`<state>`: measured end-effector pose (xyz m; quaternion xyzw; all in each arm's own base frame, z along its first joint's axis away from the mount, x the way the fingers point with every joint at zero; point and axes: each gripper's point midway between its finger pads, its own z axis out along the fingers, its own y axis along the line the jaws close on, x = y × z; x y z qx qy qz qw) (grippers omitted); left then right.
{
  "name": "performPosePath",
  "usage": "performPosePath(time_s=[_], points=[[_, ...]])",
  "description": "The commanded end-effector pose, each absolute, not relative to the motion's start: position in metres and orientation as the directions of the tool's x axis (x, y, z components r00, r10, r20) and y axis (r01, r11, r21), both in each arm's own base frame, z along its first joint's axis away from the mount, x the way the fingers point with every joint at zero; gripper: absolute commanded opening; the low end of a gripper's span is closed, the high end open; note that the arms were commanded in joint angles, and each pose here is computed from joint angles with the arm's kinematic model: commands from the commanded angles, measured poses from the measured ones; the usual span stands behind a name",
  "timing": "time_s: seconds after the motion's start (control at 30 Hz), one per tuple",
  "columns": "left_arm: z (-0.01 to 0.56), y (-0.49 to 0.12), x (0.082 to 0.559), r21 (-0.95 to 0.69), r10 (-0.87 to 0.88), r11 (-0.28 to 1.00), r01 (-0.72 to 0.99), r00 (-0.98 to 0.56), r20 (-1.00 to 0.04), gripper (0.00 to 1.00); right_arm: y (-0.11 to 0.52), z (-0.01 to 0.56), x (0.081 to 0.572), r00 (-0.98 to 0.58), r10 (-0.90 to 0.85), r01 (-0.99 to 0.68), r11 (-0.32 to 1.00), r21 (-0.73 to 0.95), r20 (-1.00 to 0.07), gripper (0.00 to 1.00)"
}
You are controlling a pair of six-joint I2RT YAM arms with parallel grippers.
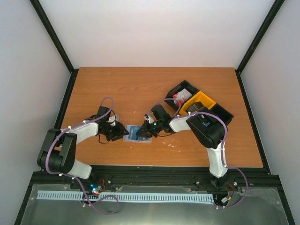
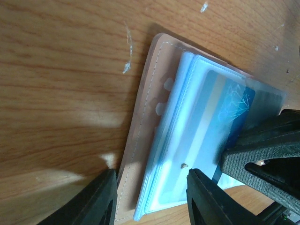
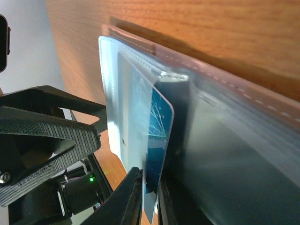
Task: Put the credit cards into the card holder
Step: Insert the credit card into the card holder.
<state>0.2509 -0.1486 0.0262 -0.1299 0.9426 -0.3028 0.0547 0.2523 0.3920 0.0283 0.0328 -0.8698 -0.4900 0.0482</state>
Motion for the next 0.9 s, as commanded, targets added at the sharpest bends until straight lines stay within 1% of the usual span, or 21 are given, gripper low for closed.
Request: performPosePath(time_s=[0.0,0.2,0.33,0.57,0.73,0.87], points=[[0.011,-0.142,0.238,-0.544,-0.271,0.806,-0.234,-0.963,0.013,0.43,0.401,0.025,0.250,-0.991,-0.124,-0.023,0.529,0.848,0.050,0.12],[0.011,-0.143,0.239,-0.547,-0.273,0.804,-0.234,-0.962,0.011,0.43,0.406,0.028,0.252,-0.990,-0.134,-0.039,0.520,0.853,0.036,0.24],[0.013,-0.143,0.241,-0.549,-0.277,0.803,-0.233,-0.961,0.003,0.43,0.408,0.029,0.252,-0.990,-0.136,-0.047,0.512,0.858,0.027,0.29],[0.025,-0.142,0.247,-0.565,-0.304,0.794,-0.227,-0.952,-0.045,0.46,0.411,0.026,0.255,-0.993,-0.113,-0.037,0.508,0.861,0.024,0.29],[0.029,-0.149,0.247,-0.601,-0.283,0.773,-0.202,-0.958,-0.043,0.46,0.420,0.027,0.254,-0.993,-0.112,-0.034,0.485,0.874,0.023,0.28],[0.034,-0.153,0.249,-0.624,-0.274,0.759,-0.183,-0.960,-0.052,0.46,0.420,0.029,0.256,-0.995,-0.103,-0.038,0.482,0.875,0.013,0.25]])
